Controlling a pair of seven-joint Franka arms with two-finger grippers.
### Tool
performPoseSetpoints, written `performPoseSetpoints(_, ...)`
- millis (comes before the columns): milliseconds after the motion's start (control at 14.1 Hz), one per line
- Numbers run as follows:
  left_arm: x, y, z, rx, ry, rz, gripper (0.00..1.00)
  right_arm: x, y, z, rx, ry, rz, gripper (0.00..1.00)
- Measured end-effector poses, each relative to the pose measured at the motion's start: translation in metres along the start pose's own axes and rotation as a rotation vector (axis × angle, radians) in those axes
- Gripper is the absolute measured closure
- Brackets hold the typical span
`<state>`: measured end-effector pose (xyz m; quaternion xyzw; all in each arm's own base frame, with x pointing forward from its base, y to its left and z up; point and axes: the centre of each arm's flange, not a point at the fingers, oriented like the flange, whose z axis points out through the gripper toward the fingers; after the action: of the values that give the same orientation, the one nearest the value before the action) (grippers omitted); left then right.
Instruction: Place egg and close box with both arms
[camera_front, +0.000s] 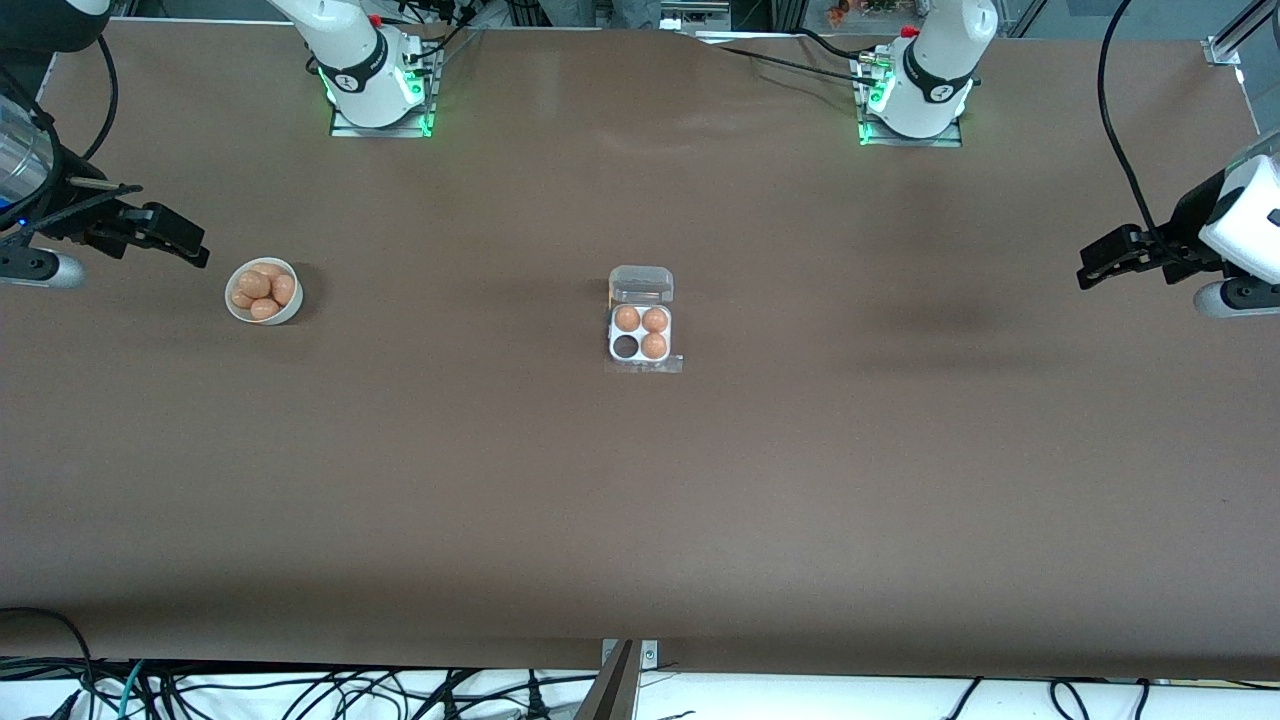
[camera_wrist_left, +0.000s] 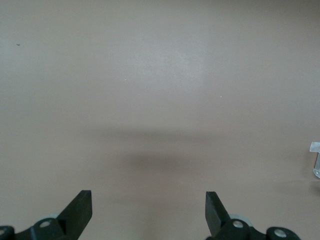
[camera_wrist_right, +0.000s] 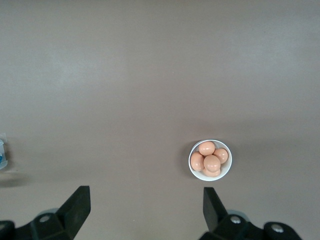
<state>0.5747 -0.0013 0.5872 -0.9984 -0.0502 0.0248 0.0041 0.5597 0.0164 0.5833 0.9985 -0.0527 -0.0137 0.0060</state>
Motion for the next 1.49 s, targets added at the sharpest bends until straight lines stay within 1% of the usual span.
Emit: performPoseSetpoints(1488, 0.001, -0.013, -0.002, 0.000, 0.004, -0.022, 0.00, 0.000, -0.001, 0.000, 0.000, 0.000, -0.001, 0.00)
